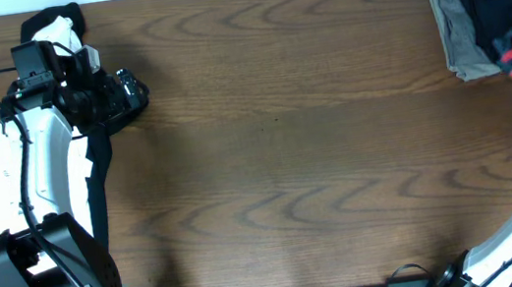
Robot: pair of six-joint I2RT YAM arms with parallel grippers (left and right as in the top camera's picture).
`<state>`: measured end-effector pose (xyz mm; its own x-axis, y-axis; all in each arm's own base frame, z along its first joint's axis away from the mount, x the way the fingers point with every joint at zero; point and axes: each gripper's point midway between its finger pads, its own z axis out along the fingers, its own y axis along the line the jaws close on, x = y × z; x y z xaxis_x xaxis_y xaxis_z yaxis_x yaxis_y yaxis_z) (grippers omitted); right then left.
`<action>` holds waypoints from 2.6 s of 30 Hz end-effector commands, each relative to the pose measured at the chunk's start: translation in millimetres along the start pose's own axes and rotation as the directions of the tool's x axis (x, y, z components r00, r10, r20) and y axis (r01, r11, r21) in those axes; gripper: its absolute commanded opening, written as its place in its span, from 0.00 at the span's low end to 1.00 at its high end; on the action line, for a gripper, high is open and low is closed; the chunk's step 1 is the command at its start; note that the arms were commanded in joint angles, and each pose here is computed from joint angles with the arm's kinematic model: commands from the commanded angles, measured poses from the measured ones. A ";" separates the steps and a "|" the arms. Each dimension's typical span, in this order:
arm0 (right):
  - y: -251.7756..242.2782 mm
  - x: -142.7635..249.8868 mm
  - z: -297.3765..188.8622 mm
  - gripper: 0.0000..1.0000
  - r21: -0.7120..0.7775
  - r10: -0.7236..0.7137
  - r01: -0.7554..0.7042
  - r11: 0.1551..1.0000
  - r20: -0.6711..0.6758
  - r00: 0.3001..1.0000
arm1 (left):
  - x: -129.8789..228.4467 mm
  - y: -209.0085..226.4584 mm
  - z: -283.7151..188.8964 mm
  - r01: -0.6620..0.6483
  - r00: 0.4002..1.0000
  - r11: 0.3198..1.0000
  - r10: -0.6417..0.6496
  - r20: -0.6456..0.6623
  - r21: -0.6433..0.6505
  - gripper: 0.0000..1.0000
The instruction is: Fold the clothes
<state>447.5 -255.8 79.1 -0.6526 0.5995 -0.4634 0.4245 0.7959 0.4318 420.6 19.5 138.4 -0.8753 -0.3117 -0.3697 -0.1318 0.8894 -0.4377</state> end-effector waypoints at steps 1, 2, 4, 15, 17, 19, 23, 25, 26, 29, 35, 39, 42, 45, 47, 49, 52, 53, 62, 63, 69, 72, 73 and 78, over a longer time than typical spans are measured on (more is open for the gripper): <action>-1.2 -8.5 -21.7 0.54 -0.013 0.044 -0.044 0.999 0.023 0.999 | 0.2 1.0 3.8 0.013 1.000 1.000 -0.013 -0.009 0.005 0.98; -2.8 -8.2 -22.6 0.59 -0.014 0.049 -0.048 0.999 0.022 0.999 | 0.2 1.0 3.8 0.013 1.000 1.000 -0.013 -0.009 0.005 0.98; -4.6 -8.8 -24.7 0.66 -0.019 0.054 -0.054 0.998 0.024 0.998 | 0.1 1.0 3.8 0.013 1.000 1.000 -0.013 -0.008 0.005 0.98; 41.3 -40.0 -69.5 0.50 -0.103 -0.071 0.085 0.991 0.139 0.988 | 0.3 1.1 4.0 0.014 1.000 1.000 -0.014 -0.009 0.005 0.98; 57.5 -48.6 -84.0 0.38 -0.099 -0.148 0.168 0.981 0.186 0.971 | 0.4 1.1 4.0 0.014 1.000 1.000 -0.014 -0.010 0.005 0.98; 73.5 -56.2 -90.1 0.21 -0.094 -0.228 0.255 0.963 0.230 0.946 | 0.3 1.1 4.0 0.014 1.000 1.000 -0.014 -0.009 0.005 0.98; 89.2 -65.9 -81.0 0.01 0.014 -0.365 0.374 0.927 0.261 0.894 | 0.4 1.2 4.1 0.014 1.000 1.000 -0.014 -0.010 0.005 0.98; 87.8 -67.5 -73.6 0.01 0.098 -0.394 0.381 0.919 0.246 0.886 | 0.5 1.2 4.1 0.014 1.000 1.000 -0.014 -0.010 0.005 0.98; 88.1 -68.1 -68.3 0.01 0.151 -0.426 0.400 0.904 0.233 0.874 | 0.5 1.2 4.1 0.014 1.000 1.000 -0.014 -0.010 0.005 0.98; 92.2 -73.1 -58.0 0.01 0.236 -0.513 0.465 0.853 0.220 0.830 | -0.1 1.1 4.1 0.013 1.000 1.000 -0.013 -0.008 0.006 0.98; 90.1 -86.4 -20.8 0.01 0.302 -0.601 0.530 0.792 0.235 0.764 | -0.4 2.1 6.2 0.014 1.000 1.000 -0.013 -0.009 0.005 0.98; 81.5 -90.6 5.3 0.01 0.307 -0.605 0.531 0.790 0.254 0.754 | 0.8 3.9 9.7 0.018 1.000 1.000 -0.018 -0.018 0.004 0.98; 73.9 -91.0 24.4 0.01 0.311 -0.607 0.530 0.789 0.262 0.750 | 1.9 5.2 12.1 0.021 0.999 1.000 -0.021 -0.025 0.003 0.98; 65.1 -89.3 45.2 0.05 0.313 -0.609 0.530 0.788 0.267 0.747 | 2.3 5.8 13.1 0.022 0.999 1.000 -0.022 -0.027 0.002 0.98; 57.4 -84.4 59.4 0.06 0.313 -0.605 0.528 0.790 0.256 0.754 | 1.6 5.7 13.2 0.021 0.999 1.000 -0.021 -0.025 0.003 0.98; 48.4 -74.6 75.4 0.12 0.304 -0.599 0.528 0.793 0.230 0.767 | 0.7 5.6 13.2 0.019 1.000 1.000 -0.019 -0.021 0.003 0.98; 30.4 -51.4 104.9 0.17 0.284 -0.582 0.526 0.802 0.168 0.796 | 0.9 5.6 13.2 0.020 1.000 1.000 -0.020 -0.022 0.003 0.98; 24.4 -43.7 113.4 0.20 0.280 -0.576 0.525 0.804 0.147 0.804 | 0.8 5.6 13.2 0.020 1.000 1.000 -0.020 -0.022 0.003 0.98; 15.4 -38.1 121.8 0.53 0.279 -0.524 0.474 0.835 0.143 0.840 | 0.7 5.6 13.2 0.019 1.000 1.000 -0.019 -0.021 0.003 0.98; 20.7 -47.4 113.1 0.56 0.285 -0.526 0.470 0.836 0.166 0.834 | 0.7 5.6 13.2 0.019 1.000 1.000 -0.019 -0.021 0.003 0.98; 50.4 -104.1 56.0 0.68 0.326 -0.556 0.465 0.823 0.300 0.775 | 0.7 5.6 13.2 0.019 1.000 1.000 -0.019 -0.021 0.003 0.98; 53.3 -118.6 44.4 0.72 0.339 -0.560 0.459 0.821 0.329 0.760 | 0.6 5.6 13.2 0.019 1.000 1.000 -0.019 -0.021 0.003 0.98; 52.6 -120.8 42.9 0.72 0.342 -0.561 0.457 0.821 0.336 0.757 | 0.6 5.6 13.2 0.019 1.000 1.000 -0.019 -0.021 0.003 0.98; 39.6 -121.1 46.1 0.73 0.351 -0.552 0.443 0.825 0.333 0.764 | 0.6 5.6 13.2 0.019 1.000 1.000 -0.019 -0.021 0.003 0.98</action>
<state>575.1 -279.5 96.5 -0.5528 0.0431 -0.8322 0.2458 0.9627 -0.1134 423.9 20.2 128.8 -0.8802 -0.3128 -0.3570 -0.1377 0.8881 -0.4385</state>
